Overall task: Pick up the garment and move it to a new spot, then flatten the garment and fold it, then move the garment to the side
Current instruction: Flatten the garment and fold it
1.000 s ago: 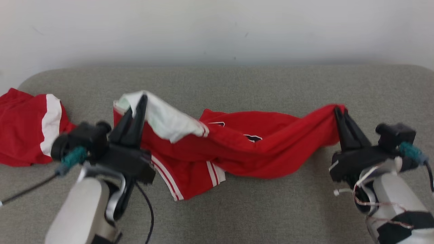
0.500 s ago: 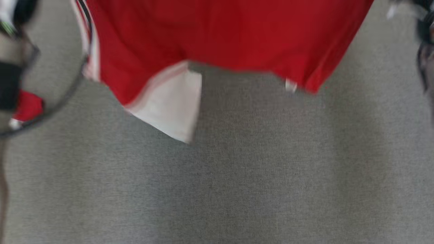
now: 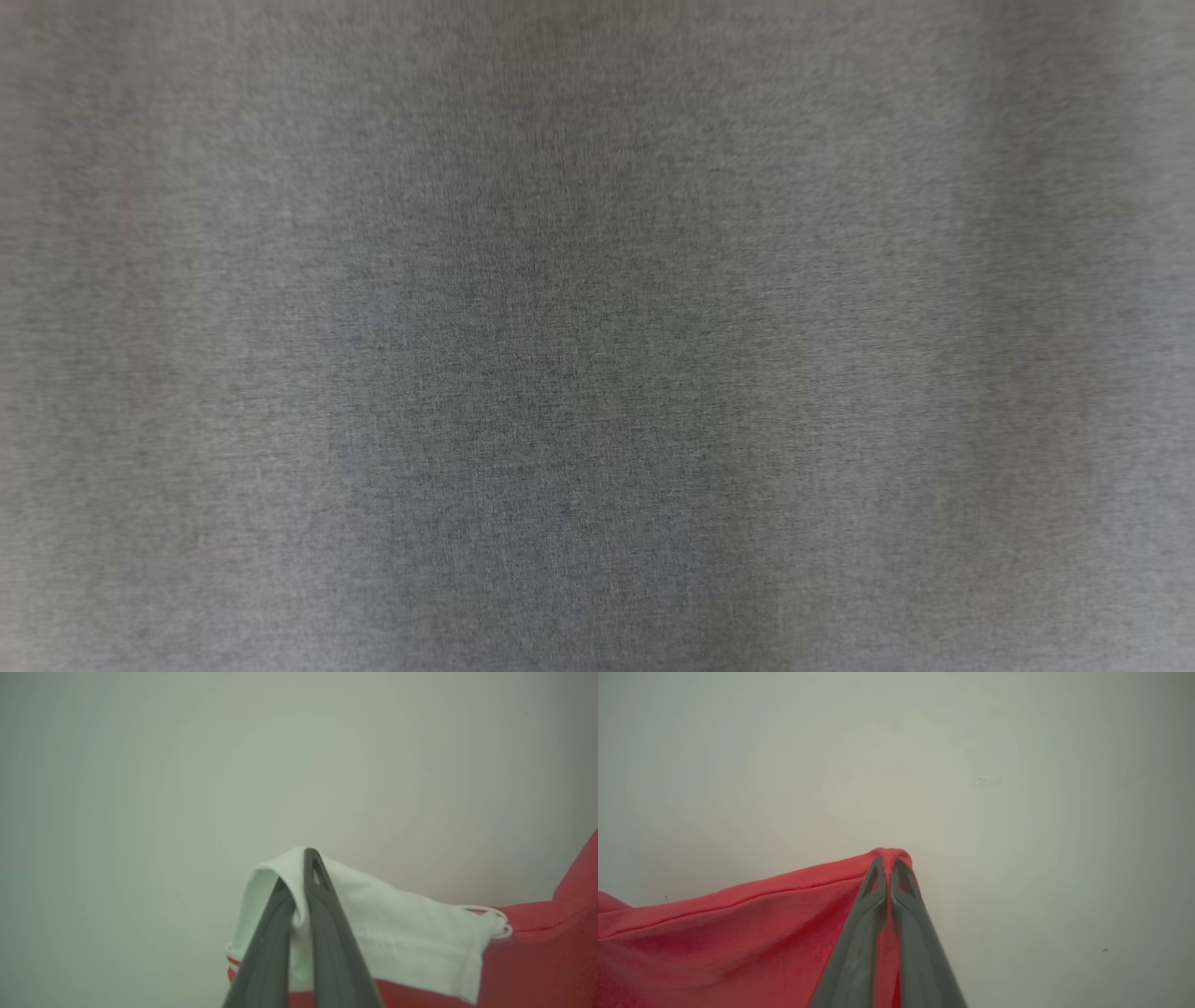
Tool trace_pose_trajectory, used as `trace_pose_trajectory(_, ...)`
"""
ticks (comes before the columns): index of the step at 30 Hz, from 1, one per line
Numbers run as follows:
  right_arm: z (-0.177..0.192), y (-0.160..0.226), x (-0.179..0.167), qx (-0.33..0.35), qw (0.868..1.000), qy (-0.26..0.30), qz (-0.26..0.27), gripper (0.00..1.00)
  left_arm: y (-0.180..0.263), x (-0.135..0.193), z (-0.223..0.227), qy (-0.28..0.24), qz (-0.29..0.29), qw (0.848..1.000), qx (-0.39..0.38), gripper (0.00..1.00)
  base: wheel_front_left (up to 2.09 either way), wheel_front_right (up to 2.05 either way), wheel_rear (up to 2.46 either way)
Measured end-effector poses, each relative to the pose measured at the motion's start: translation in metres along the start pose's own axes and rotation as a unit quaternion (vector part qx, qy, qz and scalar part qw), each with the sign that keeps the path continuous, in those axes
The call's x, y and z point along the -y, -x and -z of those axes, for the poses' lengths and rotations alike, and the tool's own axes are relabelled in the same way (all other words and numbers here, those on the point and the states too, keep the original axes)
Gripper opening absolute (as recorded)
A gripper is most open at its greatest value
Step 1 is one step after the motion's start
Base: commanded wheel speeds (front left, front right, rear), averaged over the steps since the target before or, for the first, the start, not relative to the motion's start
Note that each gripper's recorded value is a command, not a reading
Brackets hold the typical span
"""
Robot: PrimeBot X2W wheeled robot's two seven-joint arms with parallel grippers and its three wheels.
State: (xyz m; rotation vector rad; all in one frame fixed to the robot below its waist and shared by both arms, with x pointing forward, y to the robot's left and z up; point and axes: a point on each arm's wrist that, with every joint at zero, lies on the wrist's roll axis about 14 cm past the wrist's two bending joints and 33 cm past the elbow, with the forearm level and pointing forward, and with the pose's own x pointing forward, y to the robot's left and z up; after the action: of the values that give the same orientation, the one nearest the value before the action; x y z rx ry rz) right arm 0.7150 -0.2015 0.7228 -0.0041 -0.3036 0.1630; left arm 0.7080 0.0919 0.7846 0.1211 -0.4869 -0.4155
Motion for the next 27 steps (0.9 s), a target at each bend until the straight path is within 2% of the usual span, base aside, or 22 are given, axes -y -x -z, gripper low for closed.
trace_pose_trajectory(6,0.022,-0.016,0.011,-0.025,0.999,0.018,0.013,0.00,-0.009,-0.007,0.030,-0.014,-0.004,1.000,-0.020,0.00,0.00,0.00,0.00)
trace_pose_trajectory(11,0.025,-0.024,0.016,-0.024,0.999,0.021,0.021,0.00,-0.013,-0.016,0.034,-0.005,-0.015,1.000,-0.013,0.00,0.00,0.00,0.00)
trace_pose_trajectory(17,0.039,-0.024,0.013,-0.025,0.999,0.016,0.018,0.00,-0.013,-0.006,0.040,0.017,-0.005,1.000,-0.004,0.00,0.00,0.00,0.00)
trace_pose_trajectory(27,0.091,0.021,-0.002,-0.070,0.997,-0.020,0.000,0.00,0.028,0.015,0.090,0.034,0.016,0.998,-0.053,0.00,0.00,0.00,0.00)
